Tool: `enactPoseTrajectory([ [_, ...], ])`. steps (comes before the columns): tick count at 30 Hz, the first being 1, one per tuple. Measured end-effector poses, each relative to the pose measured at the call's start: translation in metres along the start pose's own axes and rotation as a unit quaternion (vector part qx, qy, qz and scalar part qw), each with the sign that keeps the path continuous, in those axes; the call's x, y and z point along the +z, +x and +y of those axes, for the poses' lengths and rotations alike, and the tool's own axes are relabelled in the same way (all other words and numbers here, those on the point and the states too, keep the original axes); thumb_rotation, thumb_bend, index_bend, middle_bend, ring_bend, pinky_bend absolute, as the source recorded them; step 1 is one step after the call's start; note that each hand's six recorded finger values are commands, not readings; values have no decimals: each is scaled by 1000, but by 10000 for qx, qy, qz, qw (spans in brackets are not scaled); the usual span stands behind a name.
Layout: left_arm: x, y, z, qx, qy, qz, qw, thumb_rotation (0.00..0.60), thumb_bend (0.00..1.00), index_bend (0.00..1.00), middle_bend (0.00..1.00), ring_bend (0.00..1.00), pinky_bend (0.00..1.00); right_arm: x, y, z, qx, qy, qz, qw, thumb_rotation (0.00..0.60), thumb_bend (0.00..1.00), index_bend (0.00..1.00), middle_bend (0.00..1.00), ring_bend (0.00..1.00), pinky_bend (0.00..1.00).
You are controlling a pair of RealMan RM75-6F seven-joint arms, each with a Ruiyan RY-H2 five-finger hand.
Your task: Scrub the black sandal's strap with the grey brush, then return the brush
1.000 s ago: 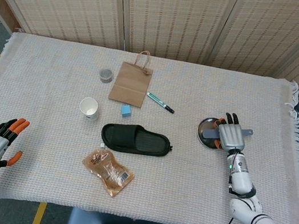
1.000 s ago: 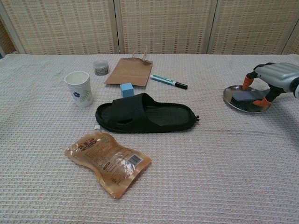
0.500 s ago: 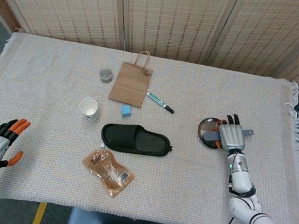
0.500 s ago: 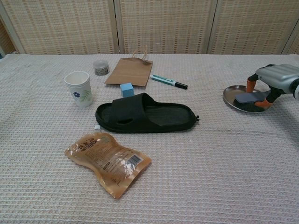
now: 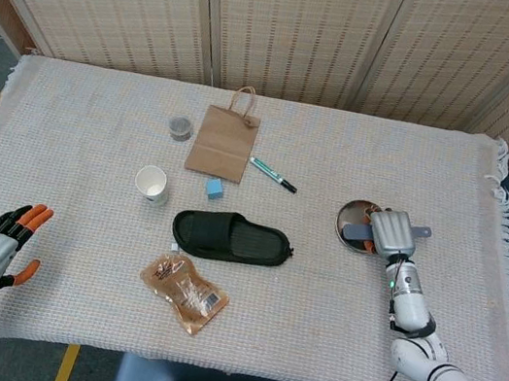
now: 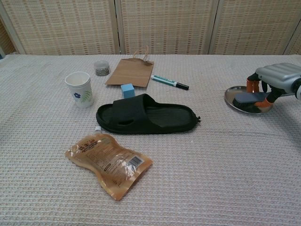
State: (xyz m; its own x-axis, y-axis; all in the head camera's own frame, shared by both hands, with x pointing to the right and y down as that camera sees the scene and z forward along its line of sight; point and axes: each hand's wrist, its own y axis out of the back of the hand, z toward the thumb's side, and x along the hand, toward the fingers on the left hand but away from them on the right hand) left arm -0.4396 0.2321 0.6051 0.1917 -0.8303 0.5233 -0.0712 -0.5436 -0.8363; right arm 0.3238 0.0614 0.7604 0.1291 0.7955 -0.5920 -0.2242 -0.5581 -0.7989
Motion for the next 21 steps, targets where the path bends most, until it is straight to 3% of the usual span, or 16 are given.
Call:
enactPoseTrajectory([
  [11, 18, 3, -4, -38, -32, -402, 9992, 600, 458, 0, 0, 0, 126, 20, 13, 20, -68, 3, 516, 9986, 600, 293, 759, 577, 483, 703],
  [17, 45, 14, -12, -340, -91, -714, 9968, 600, 458, 0, 0, 0, 126, 55, 26, 39, -128, -59, 994, 9949, 600, 293, 759, 577, 483, 703],
  [21, 76, 21, -19, -625, -167, -1144, 9913, 600, 458, 0, 0, 0, 127, 73, 28, 55, -210, 9, 1133, 9933, 600, 293, 759, 578, 483, 703],
])
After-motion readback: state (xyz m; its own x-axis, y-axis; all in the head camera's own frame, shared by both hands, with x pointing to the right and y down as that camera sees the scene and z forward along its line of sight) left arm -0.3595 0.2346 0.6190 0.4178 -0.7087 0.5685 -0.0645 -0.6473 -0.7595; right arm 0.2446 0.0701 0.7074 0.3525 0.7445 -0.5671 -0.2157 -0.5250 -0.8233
